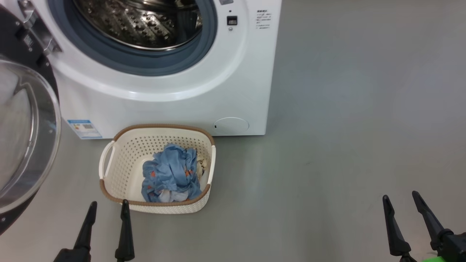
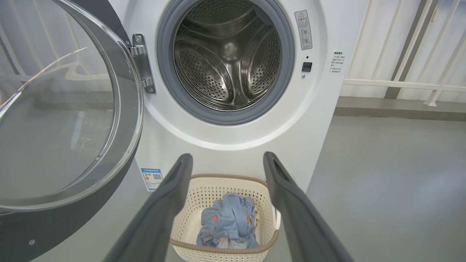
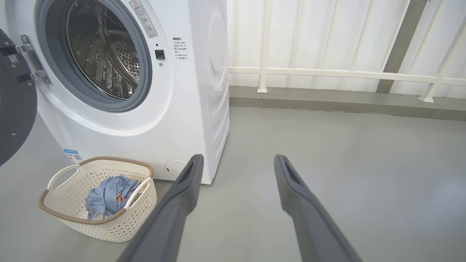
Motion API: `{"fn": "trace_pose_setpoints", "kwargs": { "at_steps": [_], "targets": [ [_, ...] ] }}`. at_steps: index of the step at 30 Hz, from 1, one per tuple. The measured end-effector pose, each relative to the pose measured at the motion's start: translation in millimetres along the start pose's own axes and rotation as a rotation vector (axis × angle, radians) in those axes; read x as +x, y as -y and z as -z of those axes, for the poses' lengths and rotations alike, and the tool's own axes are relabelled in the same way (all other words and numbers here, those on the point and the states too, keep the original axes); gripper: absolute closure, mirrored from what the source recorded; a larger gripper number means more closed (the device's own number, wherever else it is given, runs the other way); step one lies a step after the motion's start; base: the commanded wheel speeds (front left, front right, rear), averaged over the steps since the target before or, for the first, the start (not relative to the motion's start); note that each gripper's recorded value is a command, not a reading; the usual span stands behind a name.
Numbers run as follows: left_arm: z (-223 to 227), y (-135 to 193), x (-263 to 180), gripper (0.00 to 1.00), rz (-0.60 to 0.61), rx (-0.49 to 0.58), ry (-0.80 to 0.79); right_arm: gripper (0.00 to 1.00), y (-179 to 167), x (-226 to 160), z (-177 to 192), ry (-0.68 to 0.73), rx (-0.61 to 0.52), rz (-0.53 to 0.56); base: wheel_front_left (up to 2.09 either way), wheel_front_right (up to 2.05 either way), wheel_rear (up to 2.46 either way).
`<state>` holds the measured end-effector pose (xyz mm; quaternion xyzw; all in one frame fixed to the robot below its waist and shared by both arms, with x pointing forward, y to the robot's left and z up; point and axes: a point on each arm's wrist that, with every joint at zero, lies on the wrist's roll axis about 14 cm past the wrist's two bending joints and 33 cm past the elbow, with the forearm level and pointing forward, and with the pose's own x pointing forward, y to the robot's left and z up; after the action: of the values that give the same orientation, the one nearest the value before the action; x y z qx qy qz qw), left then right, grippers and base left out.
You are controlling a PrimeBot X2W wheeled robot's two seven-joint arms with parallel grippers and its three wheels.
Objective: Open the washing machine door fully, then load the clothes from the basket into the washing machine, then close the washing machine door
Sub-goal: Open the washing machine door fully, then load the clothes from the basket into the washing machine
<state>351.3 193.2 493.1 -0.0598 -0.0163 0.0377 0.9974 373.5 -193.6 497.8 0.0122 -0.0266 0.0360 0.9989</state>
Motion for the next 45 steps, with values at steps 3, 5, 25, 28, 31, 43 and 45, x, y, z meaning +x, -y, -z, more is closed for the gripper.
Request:
{"fn": "trace_pose_setpoints", "kwargs": {
  "at_steps": [3,5,25,28,31,43,45],
  "targets": [
    [3.9,10.8,0.7,0.00,0.037,-0.006,-0.011,0.00,0.7,-5.8,-7.0,0.018,-0.005,0.005,0.00,0.00,0.00],
    [3.9,16.3,1.1,0.00,0.055,-0.008,-0.011,0.00,1.3,-9.9,-11.6,0.032,-0.003,0.011,0.00,0.00,0.00],
    [-6.5,32.3,0.1,0.00,0.112,-0.028,0.009,0.00,11.7,-43.2,-28.2,0.078,-0.005,0.066,0.00,0.00,0.00],
    [-5.6,31.8,0.0,0.00,0.111,-0.029,0.003,0.00,11.1,-42.8,-28.1,0.078,-0.003,0.066,0.00,0.00,0.00],
    [-5.6,31.5,-0.3,0.00,0.110,-0.031,0.003,0.00,10.8,-42.6,-28.1,0.078,-0.002,0.065,0.00,0.00,0.00],
    [-4.0,32.5,1.4,0.00,0.109,-0.028,-0.002,0.00,13.1,-44.1,-27.2,0.075,-0.002,0.074,0.00,0.00,0.00],
    [-3.7,33.3,1.8,0.00,0.111,-0.027,-0.003,0.00,13.7,-44.6,-27.1,0.074,-0.002,0.077,0.17,-0.17,0.00]
  ]
}}
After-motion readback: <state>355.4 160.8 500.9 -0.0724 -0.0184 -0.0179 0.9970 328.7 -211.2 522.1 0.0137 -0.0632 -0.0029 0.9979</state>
